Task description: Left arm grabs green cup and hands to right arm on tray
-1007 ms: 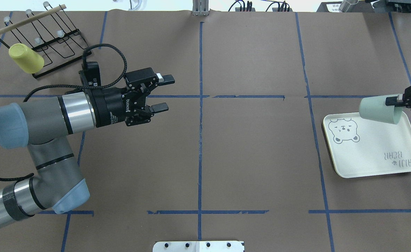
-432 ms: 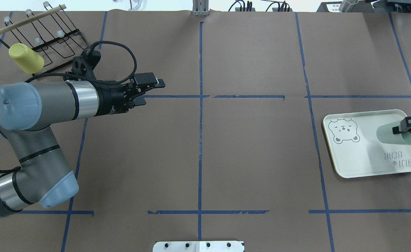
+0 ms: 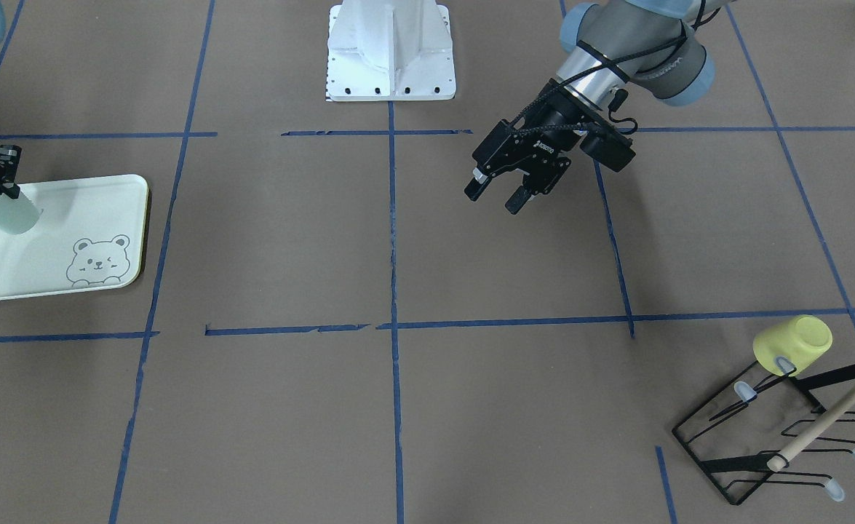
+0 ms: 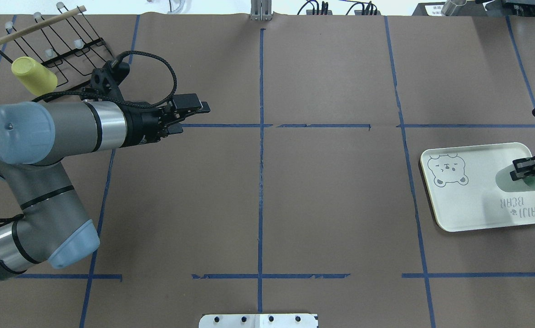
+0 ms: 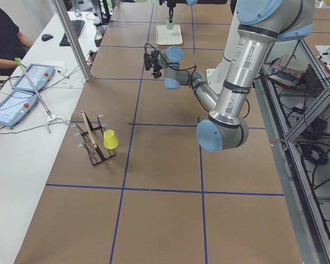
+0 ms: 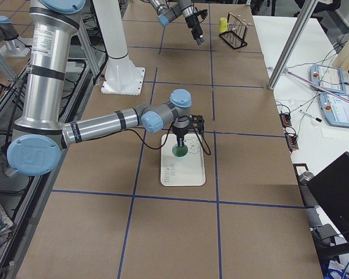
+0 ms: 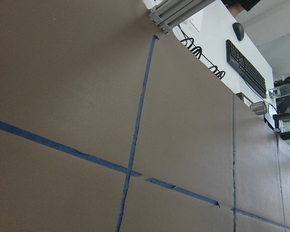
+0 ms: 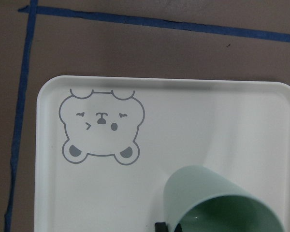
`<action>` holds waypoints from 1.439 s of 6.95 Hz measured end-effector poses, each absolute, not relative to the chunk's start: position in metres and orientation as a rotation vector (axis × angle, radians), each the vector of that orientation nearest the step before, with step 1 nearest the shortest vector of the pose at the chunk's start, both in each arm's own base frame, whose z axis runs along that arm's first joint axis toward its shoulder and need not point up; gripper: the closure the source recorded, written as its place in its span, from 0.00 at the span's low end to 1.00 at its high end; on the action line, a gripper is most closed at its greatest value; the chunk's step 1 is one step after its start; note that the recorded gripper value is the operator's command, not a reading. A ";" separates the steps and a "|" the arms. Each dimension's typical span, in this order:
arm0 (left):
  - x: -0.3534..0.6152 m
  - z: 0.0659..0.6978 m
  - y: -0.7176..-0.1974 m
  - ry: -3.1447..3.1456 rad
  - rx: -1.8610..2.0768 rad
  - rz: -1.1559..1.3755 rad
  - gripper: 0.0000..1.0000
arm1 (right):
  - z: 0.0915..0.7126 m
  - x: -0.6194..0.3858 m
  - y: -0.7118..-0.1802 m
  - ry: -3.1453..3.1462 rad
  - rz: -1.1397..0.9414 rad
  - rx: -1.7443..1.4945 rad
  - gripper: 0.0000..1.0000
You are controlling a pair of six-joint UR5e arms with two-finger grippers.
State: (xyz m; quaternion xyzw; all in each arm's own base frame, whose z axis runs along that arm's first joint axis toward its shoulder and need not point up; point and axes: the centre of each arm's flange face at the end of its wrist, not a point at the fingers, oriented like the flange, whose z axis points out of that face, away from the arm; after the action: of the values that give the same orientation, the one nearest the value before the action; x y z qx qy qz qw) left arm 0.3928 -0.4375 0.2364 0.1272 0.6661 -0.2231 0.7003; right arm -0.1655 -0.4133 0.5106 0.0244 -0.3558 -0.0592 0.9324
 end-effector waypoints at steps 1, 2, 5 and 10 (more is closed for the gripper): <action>0.392 0.237 -0.438 1.482 0.286 -0.499 0.00 | 0.503 -0.180 -0.424 -0.697 -0.155 0.031 0.97; 0.392 0.237 -0.438 1.481 0.287 -0.501 0.00 | 0.504 -0.191 -0.431 -0.679 -0.171 0.011 0.93; 0.392 0.238 -0.438 1.480 0.287 -0.504 0.00 | 0.521 -0.209 -0.435 -0.655 -0.202 -0.028 0.27; 0.377 0.257 -0.447 1.436 0.307 -0.502 0.00 | 0.469 -0.172 -0.446 -0.722 -0.167 0.071 0.00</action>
State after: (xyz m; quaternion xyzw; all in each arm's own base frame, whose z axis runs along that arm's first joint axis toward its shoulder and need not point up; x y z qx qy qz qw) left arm 0.3768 -0.4473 0.2572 0.1384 0.6480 -0.2266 0.7138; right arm -0.1720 -0.4456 0.4690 0.0348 -0.3527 -0.0814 0.9315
